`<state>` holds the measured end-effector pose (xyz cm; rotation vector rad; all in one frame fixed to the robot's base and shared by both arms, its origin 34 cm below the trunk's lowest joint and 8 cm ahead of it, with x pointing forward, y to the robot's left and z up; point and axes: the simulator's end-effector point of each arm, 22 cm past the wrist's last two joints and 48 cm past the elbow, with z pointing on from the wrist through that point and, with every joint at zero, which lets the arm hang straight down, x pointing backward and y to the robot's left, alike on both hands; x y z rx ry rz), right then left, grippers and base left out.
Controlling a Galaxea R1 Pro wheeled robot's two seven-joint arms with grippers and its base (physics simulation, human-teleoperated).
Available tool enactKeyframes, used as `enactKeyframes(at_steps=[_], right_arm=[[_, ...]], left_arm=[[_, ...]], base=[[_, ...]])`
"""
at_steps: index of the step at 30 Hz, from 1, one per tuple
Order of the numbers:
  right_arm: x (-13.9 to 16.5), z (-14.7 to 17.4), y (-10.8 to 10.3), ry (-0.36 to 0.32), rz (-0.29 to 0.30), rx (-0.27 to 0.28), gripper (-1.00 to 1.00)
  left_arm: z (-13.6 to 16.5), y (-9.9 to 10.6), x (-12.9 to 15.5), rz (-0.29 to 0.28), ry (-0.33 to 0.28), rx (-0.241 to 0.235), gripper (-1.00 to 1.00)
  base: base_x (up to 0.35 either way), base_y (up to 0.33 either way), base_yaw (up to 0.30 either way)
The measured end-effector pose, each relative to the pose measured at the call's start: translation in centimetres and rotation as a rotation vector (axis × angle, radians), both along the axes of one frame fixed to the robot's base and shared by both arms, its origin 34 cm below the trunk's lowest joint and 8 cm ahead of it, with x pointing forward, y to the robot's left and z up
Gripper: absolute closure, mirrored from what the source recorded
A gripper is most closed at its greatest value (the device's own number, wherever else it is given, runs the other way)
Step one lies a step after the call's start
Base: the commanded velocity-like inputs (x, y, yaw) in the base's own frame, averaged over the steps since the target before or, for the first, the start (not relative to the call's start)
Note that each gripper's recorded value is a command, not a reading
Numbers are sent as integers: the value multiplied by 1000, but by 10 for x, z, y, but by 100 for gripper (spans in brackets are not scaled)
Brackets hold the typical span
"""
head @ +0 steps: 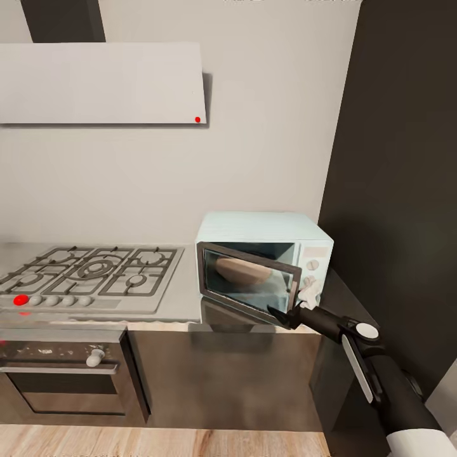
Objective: In the kitchen, take the popcorn bag from the countertop, put it into the microwave, and heat it until the popcorn is cooked so the cooked popcorn ends up inside the bag.
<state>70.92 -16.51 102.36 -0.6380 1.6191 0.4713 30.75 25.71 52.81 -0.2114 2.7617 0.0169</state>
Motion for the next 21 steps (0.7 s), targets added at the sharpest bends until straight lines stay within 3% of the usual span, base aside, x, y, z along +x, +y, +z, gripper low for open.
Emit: enactKeyframes(at_steps=[21], right_arm=[[0, 0, 1, 0, 2, 1, -100]], left_arm=[[0, 0, 0, -1, 0, 0, -100]], base=[[-104, 89, 0]])
